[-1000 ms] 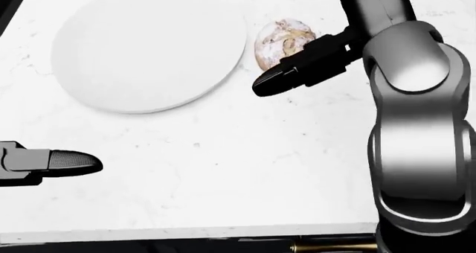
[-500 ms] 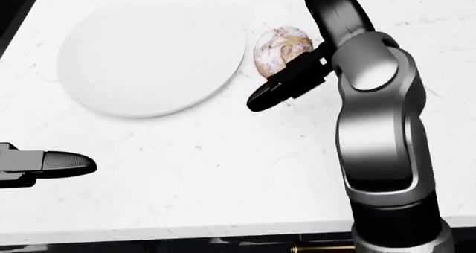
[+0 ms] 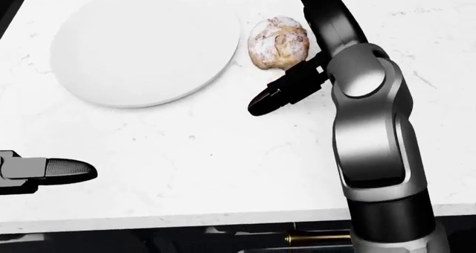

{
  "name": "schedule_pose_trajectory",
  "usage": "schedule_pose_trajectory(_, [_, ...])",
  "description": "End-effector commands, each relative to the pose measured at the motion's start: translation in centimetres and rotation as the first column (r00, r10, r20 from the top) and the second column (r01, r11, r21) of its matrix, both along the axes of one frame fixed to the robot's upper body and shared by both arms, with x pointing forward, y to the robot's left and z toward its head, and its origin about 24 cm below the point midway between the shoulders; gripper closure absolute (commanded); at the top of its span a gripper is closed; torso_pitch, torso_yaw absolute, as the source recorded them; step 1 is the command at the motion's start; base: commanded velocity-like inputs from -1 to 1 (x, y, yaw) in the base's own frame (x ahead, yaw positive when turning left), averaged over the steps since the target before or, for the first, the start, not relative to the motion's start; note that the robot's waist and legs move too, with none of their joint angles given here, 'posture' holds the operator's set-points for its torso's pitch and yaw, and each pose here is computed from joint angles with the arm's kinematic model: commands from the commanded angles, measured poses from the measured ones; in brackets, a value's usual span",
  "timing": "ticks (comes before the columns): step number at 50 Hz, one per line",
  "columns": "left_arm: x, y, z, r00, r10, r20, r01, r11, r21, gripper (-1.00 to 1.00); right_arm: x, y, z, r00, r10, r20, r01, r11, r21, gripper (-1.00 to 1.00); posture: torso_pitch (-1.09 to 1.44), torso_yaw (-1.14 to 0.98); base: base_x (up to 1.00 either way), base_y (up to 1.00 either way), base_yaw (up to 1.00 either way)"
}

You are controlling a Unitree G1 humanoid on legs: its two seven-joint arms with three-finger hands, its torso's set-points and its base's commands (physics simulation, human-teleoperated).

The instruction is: Place the pastries on the plates.

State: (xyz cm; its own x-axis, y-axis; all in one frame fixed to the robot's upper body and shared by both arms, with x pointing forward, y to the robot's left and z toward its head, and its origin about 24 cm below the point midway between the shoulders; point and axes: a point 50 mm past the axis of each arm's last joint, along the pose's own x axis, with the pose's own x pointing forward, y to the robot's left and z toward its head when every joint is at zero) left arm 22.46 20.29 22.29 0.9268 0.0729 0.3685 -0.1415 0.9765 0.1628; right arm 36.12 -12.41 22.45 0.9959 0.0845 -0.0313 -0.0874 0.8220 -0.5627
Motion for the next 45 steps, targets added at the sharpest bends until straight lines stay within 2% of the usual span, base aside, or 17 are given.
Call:
schedule_pose_trajectory(1, [-0.6, -0.09, 1.22, 0.997, 0.001, 0.077, -0.003, 1.0, 0.018, -1.0, -0.25, 0.27, 1.98, 0.995, 0.01, 0.095, -0.01, 1.0, -0.001, -0.98, 0.31, 0.0, 0.0, 0.0, 0.0])
schedule_pose_trajectory(5, [-0.67, -0.01, 1.29, 0.997, 0.004, 0.076, -0.005, 1.0, 0.019, -1.0, -0.01, 0.43, 2.01, 0.995, 0.013, 0.096, -0.013, 1.0, -0.002, -0.97, 0.31, 0.0, 0.0, 0.0, 0.0])
schedule_pose_trajectory(11, [-0.48, -0.01, 1.31, 0.997, 0.005, 0.073, -0.007, 1.0, 0.022, -1.0, 0.14, 0.53, 2.16, 0.995, 0.014, 0.101, -0.014, 1.0, -0.004, -0.81, 0.31, 0.0, 0.0, 0.0, 0.0])
schedule_pose_trajectory(14, [-0.52, -0.01, 1.49, 0.997, 0.005, 0.074, -0.007, 1.0, 0.023, -1.0, 0.28, 0.67, 2.23, 0.994, 0.017, 0.105, -0.017, 1.0, -0.003, -0.6, 0.31, 0.0, 0.0, 0.0, 0.0])
schedule_pose_trajectory(18, [-0.65, 0.02, 1.55, 0.997, 0.005, 0.076, -0.007, 1.0, 0.023, -1.0, 0.26, 0.68, 2.12, 0.995, 0.02, 0.103, -0.02, 1.0, -0.003, -0.53, 0.31, 0.0, 0.0, 0.0, 0.0])
schedule_pose_trajectory(19, [-0.67, 0.03, 1.51, 0.997, 0.006, 0.075, -0.008, 1.0, 0.028, -1.0, 0.24, 0.66, 2.12, 0.994, 0.019, 0.103, -0.018, 1.0, -0.003, -0.44, 0.31, 0.0, 0.0, 0.0, 0.0])
schedule_pose_trajectory(30, [-0.86, 0.12, 1.35, 0.997, 0.011, 0.073, -0.013, 0.999, 0.031, -1.0, 0.31, 0.62, 1.59, 0.995, 0.017, 0.101, -0.014, 1.0, -0.023, -0.38, 0.31, 0.0, 0.0, 0.0, 0.0])
schedule_pose_trajectory(45, [-0.87, 0.17, 1.32, 0.997, 0.017, 0.073, -0.02, 0.999, 0.04, -1.0, 0.18, 0.04, 1.6, 0.995, -0.004, 0.104, 0.011, 0.998, -0.065, 0.1, 0.31, 0.0, 0.0, 0.0, 0.0])
